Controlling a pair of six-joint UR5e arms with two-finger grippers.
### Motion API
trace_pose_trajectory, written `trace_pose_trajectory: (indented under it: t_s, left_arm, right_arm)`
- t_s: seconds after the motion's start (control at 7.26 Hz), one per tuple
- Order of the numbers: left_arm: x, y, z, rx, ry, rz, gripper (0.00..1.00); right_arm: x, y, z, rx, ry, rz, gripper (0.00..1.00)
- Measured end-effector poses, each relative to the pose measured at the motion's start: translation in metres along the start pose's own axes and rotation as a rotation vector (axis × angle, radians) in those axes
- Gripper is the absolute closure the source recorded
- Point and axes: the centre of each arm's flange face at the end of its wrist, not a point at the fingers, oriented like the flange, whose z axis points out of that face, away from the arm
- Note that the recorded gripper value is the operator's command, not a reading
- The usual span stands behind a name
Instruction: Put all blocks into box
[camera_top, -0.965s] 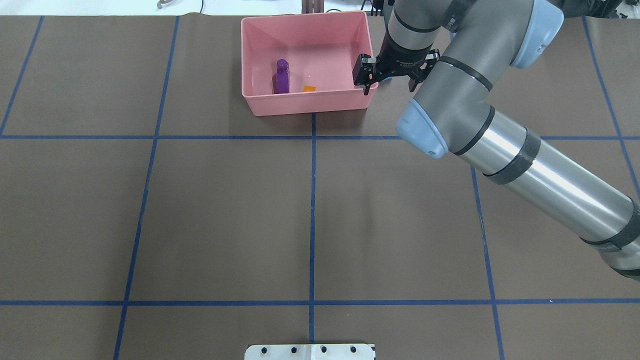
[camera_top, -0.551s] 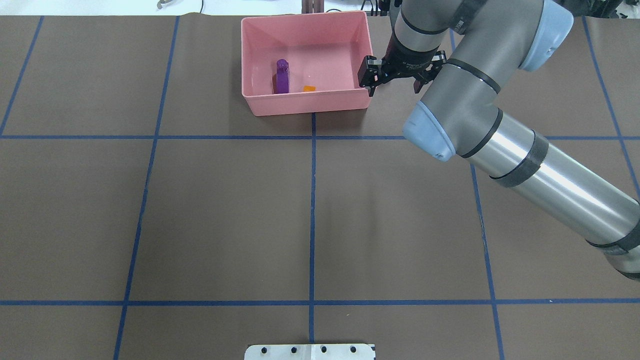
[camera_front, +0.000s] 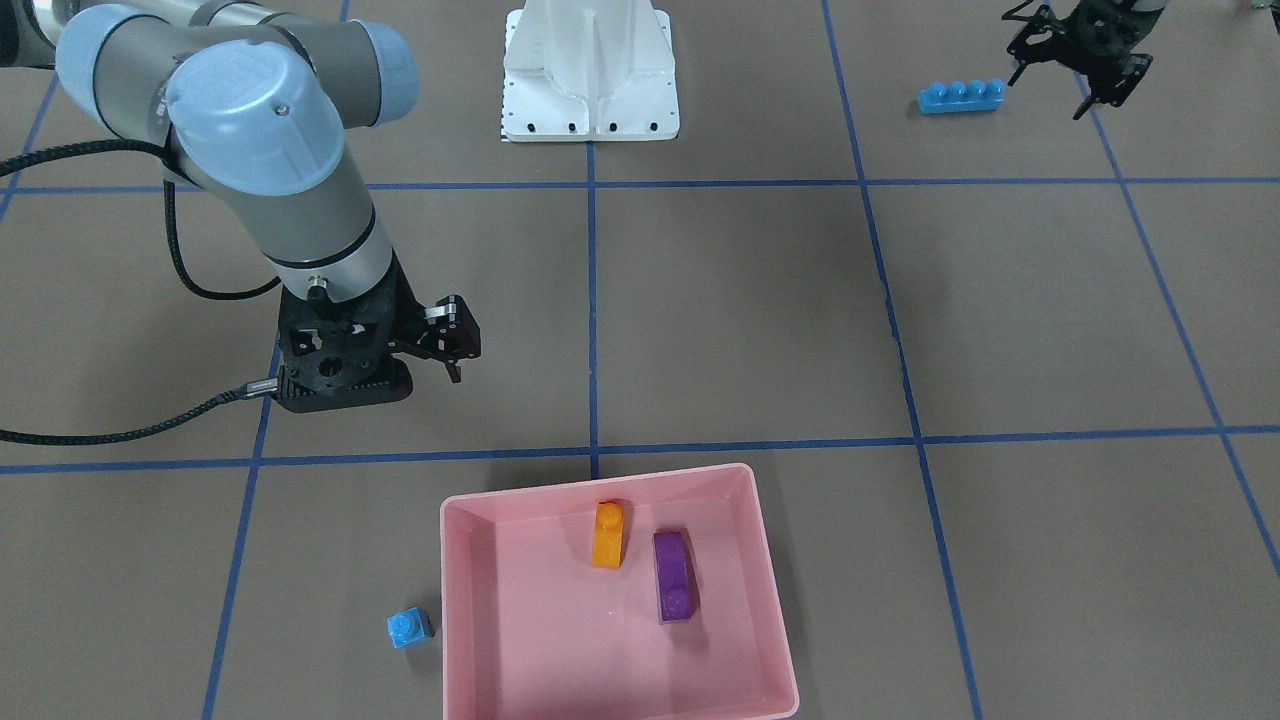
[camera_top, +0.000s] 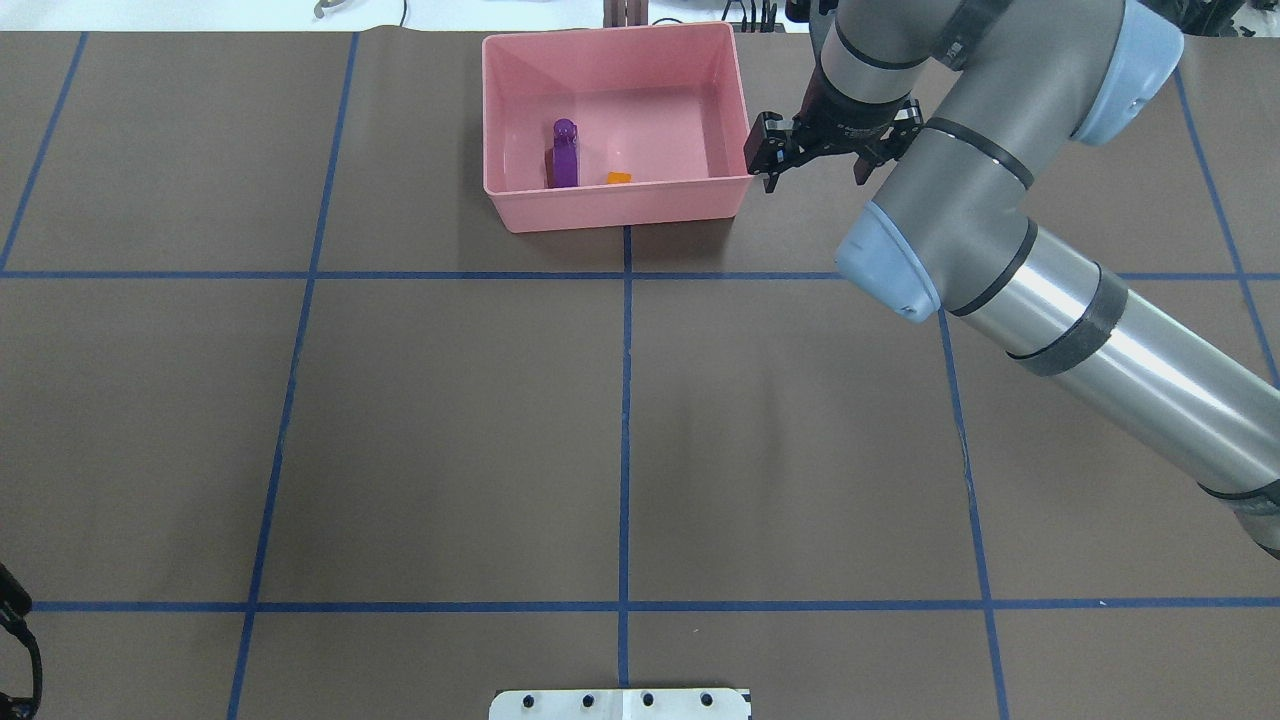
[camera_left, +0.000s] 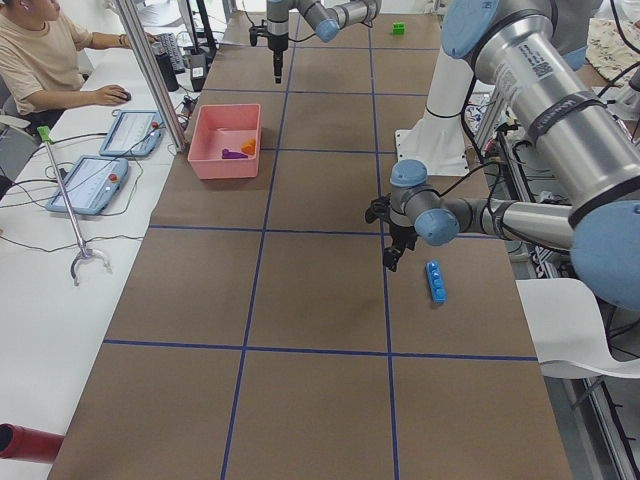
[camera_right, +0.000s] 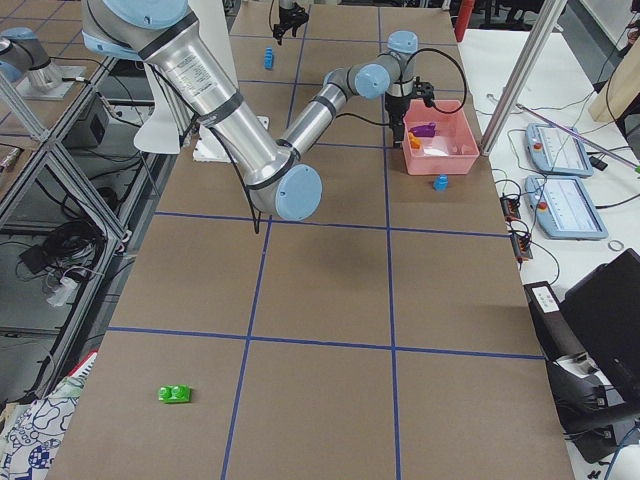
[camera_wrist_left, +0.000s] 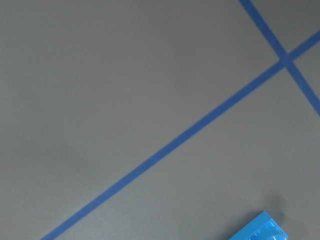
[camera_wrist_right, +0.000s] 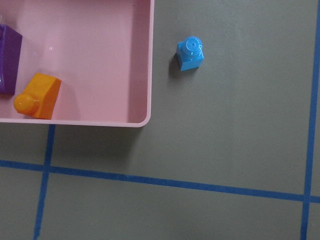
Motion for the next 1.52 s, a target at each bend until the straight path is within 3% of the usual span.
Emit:
trace_pose_trajectory:
  t_s: [0.41, 0.69, 1.52]
  left_arm:
    - [0.047, 0.029, 0.036, -0.173, -0.106, 0.080, 0.01]
    - [0.065, 0.045, 0.050, -0.251, -0.142, 0.104, 0.02]
    - [0.083, 0.046, 0.061, -0.273, -0.114, 0.245, 0.02]
  right_arm:
    - [0.013, 0.005, -0.001, 0.005, 0.004, -0.008, 0.01]
    - [0.015, 0.008, -0.001, 0.006, 0.003, -0.010, 0.01]
    - [0.018, 0.007, 0.007, 0.001, 0.009, -0.009, 0.01]
